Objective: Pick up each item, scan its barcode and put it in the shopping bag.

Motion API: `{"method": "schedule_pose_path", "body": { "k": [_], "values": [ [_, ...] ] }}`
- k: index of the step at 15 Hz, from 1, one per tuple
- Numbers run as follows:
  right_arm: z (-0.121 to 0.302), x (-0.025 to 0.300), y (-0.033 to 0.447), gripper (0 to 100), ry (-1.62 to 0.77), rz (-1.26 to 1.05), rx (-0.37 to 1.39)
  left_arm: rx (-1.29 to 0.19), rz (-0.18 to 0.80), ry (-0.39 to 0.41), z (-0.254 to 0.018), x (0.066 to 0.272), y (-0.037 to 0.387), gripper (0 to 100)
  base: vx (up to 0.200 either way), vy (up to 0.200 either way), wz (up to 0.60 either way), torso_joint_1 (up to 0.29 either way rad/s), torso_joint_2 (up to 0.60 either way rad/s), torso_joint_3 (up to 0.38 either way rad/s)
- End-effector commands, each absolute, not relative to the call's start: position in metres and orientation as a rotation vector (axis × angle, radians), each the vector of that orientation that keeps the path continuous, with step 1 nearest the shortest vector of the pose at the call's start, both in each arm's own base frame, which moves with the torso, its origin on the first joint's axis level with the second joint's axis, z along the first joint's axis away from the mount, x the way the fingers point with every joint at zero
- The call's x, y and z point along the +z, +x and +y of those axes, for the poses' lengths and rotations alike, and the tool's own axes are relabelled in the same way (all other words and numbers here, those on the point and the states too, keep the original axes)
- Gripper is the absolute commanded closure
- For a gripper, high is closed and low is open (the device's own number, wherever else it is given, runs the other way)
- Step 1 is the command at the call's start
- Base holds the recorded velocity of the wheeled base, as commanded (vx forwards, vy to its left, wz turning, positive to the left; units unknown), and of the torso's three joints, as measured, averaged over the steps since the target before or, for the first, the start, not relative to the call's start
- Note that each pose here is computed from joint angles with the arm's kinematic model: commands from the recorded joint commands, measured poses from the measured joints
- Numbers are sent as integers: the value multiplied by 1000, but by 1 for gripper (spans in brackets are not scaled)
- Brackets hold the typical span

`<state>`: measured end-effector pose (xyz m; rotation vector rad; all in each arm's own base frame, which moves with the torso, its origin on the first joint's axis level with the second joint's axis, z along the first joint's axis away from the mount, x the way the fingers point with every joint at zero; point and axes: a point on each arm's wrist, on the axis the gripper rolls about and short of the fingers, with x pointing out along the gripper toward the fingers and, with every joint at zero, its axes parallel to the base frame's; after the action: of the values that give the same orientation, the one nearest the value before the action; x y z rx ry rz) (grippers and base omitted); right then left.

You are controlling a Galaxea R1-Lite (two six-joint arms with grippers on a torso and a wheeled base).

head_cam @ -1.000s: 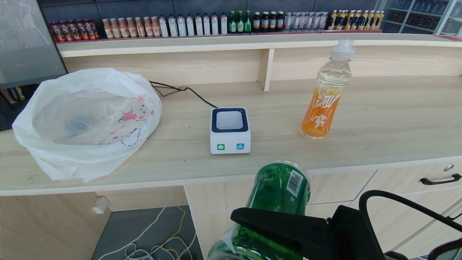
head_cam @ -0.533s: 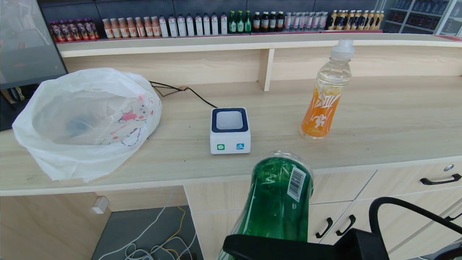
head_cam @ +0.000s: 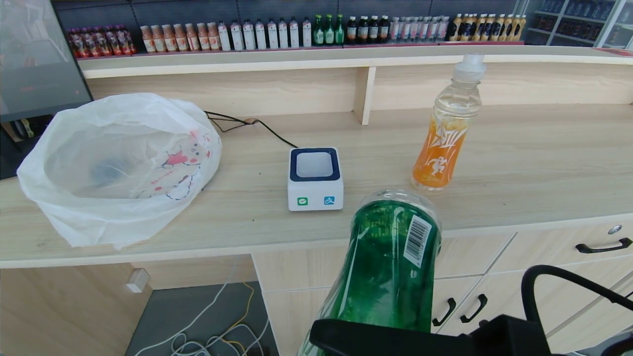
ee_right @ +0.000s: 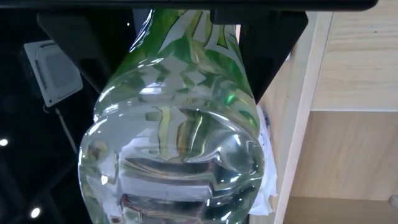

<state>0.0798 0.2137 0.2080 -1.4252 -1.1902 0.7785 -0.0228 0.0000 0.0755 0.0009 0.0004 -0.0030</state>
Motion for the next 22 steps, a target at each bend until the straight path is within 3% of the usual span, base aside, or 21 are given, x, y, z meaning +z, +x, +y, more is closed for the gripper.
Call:
{"method": "schedule_pose_path", "body": {
  "k": [1, 17, 22],
  "values": [
    [212, 210, 79, 100, -1422, -1194, 770, -3, 0, 0, 0, 75, -23, 0, 0, 0, 0, 0, 0, 0],
    [212, 209, 79, 100, -1412, -1186, 779, -3, 0, 2, 0, 75, -23, 0, 0, 0, 0, 0, 0, 0],
    [211, 202, 84, 100, -1262, -1037, 884, -3, 0, 2, 0, 75, -23, 0, 0, 0, 0, 0, 0, 0]
  ]
}}
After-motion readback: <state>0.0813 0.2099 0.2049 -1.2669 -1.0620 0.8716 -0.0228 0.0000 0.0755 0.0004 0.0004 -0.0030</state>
